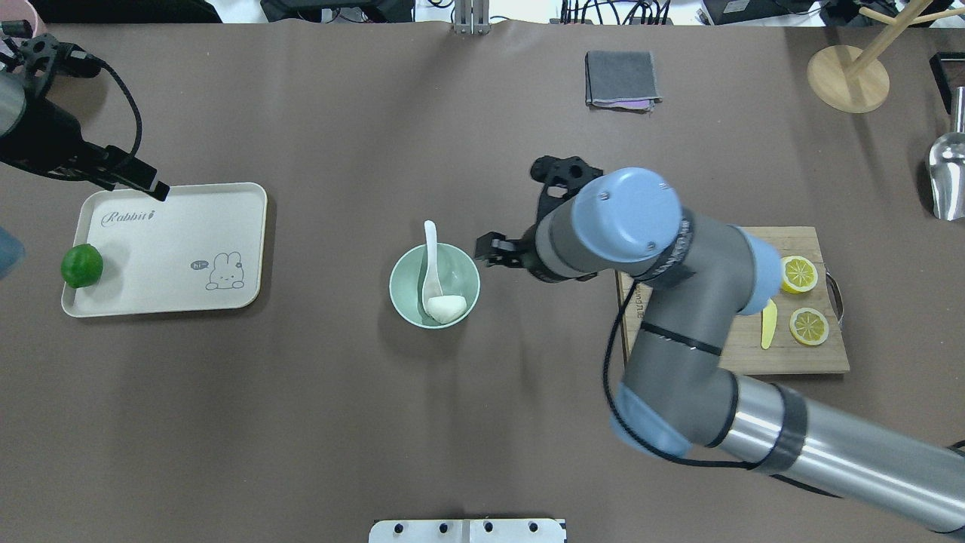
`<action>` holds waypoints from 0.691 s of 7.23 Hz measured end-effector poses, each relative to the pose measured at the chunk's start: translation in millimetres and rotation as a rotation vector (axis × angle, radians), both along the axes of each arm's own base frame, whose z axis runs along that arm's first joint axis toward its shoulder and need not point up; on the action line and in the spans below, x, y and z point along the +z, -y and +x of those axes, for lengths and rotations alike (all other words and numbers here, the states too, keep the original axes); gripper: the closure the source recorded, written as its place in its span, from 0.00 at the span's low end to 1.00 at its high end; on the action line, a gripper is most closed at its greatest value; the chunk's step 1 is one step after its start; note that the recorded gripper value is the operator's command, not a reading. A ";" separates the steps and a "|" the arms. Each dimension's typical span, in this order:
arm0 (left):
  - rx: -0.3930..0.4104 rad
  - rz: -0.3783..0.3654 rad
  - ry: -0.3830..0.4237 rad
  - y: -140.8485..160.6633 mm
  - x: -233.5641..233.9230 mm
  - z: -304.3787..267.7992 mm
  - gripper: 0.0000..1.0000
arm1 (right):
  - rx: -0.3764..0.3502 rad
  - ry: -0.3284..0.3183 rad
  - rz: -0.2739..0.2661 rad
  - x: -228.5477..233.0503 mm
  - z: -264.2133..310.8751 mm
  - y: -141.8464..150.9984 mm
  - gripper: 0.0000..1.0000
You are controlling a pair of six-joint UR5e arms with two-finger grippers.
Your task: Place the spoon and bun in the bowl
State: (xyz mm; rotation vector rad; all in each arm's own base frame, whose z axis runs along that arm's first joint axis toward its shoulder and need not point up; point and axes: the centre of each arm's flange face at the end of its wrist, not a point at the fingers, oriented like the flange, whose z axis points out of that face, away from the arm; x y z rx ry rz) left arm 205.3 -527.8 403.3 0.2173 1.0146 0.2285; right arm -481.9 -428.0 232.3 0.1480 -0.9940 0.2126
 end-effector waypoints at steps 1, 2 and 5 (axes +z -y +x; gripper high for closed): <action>-0.001 0.017 0.019 -1.0 18.0 -18.6 0.03 | -0.053 -0.043 0.013 43.9 60.4 27.9 0.00; -0.001 0.035 0.043 -3.3 41.1 -41.4 0.03 | -0.110 -0.085 0.032 89.6 120.2 60.8 0.00; 0.011 0.021 0.151 -14.8 118.0 -121.1 0.02 | -0.261 -0.145 0.100 233.1 294.8 146.7 0.00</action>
